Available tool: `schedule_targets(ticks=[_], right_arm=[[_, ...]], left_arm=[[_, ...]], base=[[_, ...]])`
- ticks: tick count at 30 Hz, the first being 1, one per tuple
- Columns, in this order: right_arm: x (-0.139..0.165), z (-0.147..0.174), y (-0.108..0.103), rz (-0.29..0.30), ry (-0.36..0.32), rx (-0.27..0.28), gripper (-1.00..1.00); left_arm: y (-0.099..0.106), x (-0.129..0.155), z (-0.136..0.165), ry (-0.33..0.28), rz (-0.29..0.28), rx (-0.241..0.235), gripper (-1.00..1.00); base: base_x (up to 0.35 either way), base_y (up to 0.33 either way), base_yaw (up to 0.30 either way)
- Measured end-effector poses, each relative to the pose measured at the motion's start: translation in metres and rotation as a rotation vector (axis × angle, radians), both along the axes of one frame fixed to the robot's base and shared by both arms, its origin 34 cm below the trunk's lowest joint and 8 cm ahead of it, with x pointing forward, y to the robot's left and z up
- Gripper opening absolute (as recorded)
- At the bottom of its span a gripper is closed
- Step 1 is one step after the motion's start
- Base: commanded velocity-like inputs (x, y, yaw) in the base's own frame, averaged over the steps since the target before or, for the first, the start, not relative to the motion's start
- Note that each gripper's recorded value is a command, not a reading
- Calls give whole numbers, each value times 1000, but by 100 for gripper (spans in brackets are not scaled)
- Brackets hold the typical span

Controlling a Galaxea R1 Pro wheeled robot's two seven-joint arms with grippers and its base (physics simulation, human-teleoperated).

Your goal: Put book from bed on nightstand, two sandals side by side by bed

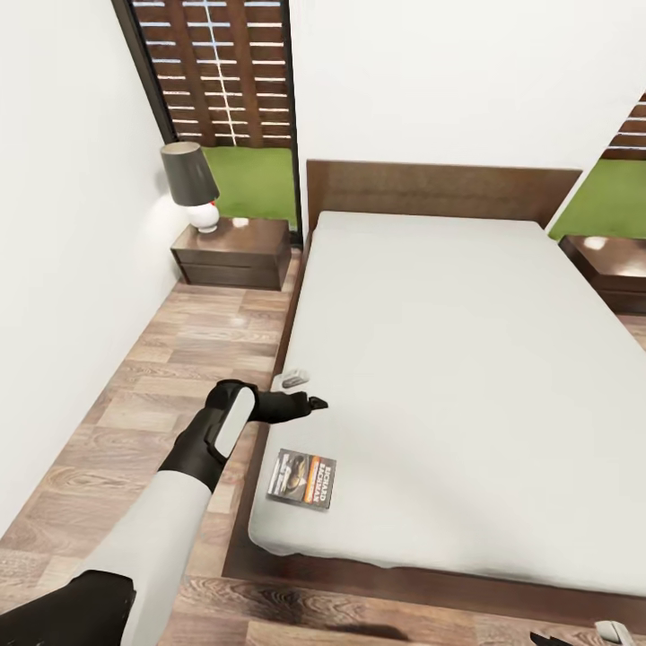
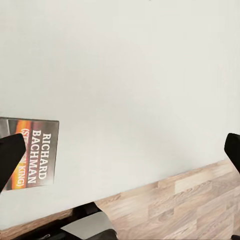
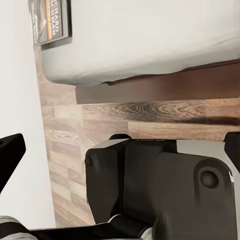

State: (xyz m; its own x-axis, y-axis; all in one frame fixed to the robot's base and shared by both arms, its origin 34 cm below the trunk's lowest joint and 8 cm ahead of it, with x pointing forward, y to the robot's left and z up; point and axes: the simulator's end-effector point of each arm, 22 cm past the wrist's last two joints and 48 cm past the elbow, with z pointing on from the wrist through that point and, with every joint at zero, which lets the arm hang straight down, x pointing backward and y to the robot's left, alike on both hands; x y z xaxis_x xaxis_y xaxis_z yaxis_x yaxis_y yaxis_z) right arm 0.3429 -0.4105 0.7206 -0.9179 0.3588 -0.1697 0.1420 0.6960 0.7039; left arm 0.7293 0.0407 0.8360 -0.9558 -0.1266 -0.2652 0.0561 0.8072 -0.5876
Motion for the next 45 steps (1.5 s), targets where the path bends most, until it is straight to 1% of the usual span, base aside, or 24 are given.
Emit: schedule_targets(ticks=[10,28,30,33,35,39,45], right_arm=[[0,0,0,0,0,1,100],[3,-4,0,0,-1,2,100],[4,-5,0,0,-1,2,100],[5,-7,0,1,-2,2,100],[6,-8,0,0,-1,2,100],[7,-11,0,0,-1,2,100],[10,-16,0,0,-1,1,100]], left_arm=[[0,-2,-1,3,-2,-1,100],[-1,-2,-8,11,-1,-3,100],[-1,-3,-11,15,-2,-4,100],[-2,-11,-24,48,-3,-3,100],[-4,-14,-30,62,2,-12,100],[-8,-11,-35,62,25,-40,100],[-9,-14,-46,81,29,-43,100]], base=[[121,0,0],[5,0,0],[0,0,0],[0,0,0],[0,0,0],[0,0,0],[0,0,0]])
